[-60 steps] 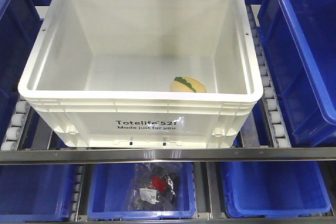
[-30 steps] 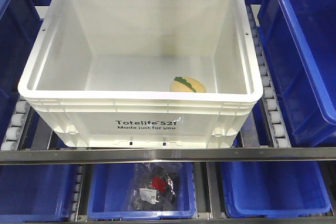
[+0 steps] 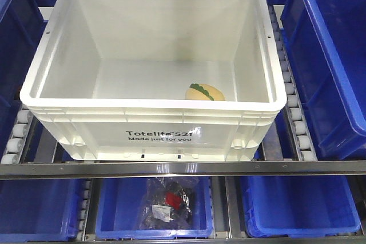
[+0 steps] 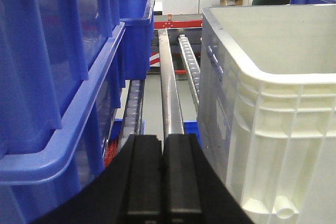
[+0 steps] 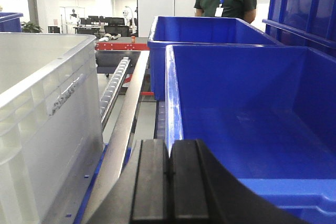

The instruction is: Place moving items into box and shelve

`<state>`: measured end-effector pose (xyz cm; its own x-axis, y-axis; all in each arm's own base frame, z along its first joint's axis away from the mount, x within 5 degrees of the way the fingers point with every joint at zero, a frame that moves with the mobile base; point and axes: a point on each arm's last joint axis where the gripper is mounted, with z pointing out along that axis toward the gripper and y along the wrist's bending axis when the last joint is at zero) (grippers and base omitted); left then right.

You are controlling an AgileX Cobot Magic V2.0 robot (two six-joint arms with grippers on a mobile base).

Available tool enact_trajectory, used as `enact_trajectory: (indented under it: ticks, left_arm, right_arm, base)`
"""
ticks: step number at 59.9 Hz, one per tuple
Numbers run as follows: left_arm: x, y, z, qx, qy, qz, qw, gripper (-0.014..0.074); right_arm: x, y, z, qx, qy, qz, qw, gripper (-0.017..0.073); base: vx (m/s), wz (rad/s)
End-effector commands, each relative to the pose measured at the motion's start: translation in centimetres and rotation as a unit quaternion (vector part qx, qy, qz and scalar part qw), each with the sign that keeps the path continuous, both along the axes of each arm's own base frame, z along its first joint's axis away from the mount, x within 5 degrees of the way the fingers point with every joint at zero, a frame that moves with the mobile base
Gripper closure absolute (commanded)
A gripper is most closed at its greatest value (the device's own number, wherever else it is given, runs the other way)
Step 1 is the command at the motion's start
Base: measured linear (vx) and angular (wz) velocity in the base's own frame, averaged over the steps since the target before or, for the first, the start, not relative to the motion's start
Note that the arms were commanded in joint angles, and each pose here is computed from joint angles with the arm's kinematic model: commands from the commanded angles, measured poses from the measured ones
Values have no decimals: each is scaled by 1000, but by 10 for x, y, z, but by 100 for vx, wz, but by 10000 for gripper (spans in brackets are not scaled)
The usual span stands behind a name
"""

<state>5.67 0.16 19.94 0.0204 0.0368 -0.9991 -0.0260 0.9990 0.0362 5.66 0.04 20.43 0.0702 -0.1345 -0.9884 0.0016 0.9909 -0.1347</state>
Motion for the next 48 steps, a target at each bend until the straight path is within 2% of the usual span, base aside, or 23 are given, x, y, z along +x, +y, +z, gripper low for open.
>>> enact_trajectory:
  ticks: [1,8,48]
  left_arm:
    - [0,-1,0,-5,-37,-3,999,607]
    - [0,-1,0,-5,-37,-3,999,607]
    - [0,-1,0,-4,-37,-3,999,607]
  right_arm:
    - [-1,1,1,-10,-40,9,999,575]
    - [-1,4,1,-14,-41,33,998,575]
    - [-1,4,1,-11,-40,32,999,575]
  base:
    - [0,0]
    - [0,0]
    - [0,0]
